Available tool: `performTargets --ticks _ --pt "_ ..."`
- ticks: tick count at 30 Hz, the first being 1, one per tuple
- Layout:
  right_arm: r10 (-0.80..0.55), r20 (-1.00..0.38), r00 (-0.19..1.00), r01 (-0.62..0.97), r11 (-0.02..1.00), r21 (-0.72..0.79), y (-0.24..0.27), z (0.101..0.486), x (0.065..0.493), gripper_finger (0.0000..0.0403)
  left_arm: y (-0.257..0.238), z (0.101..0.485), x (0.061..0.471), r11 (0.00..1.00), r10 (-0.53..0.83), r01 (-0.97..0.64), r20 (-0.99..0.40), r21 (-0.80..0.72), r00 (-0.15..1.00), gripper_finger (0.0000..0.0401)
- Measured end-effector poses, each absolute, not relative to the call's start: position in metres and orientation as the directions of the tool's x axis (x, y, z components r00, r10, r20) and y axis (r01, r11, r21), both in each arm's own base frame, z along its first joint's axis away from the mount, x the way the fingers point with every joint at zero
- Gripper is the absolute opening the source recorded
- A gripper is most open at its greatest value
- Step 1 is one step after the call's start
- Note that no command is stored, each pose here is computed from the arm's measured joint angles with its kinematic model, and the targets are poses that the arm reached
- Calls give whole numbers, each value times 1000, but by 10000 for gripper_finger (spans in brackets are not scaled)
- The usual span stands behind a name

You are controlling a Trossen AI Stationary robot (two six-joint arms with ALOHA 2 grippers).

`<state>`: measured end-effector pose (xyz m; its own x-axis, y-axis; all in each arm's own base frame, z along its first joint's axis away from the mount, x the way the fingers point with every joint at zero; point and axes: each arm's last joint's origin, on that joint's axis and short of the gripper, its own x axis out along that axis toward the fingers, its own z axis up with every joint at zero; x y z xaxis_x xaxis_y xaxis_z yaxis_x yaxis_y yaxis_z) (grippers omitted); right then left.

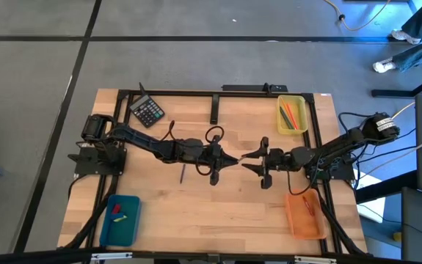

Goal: Sort crayons/erasers/pens/pencils in bins
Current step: Put the gray crayon into the orange bin

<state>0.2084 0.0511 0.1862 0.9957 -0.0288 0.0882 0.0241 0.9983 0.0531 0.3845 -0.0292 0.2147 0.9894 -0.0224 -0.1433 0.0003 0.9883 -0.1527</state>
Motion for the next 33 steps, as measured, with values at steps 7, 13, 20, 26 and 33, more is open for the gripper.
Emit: performTargets --ticks 7,13,20,26,33 --pt "-3 125 992 -3 999 50 51 196 215 155 -29 218 385 991 -23 8 -108 -132 994 14" --pt "30 159 987 -32 999 7 52 208 222 155 -35 228 385 998 -38 38 -9 -47 999 14" --pt "42 165 985 -43 999 2 52 210 223 131 -40 229 385 999 -50 50 0 -15 999 14" --pt "43 166 985 -44 999 6 53 210 223 74 -40 228 385 999 -49 49 -1 9 999 14" --pt "43 167 985 -46 999 12 53 210 223 27 -41 228 384 999 -54 54 -1 4 999 29"
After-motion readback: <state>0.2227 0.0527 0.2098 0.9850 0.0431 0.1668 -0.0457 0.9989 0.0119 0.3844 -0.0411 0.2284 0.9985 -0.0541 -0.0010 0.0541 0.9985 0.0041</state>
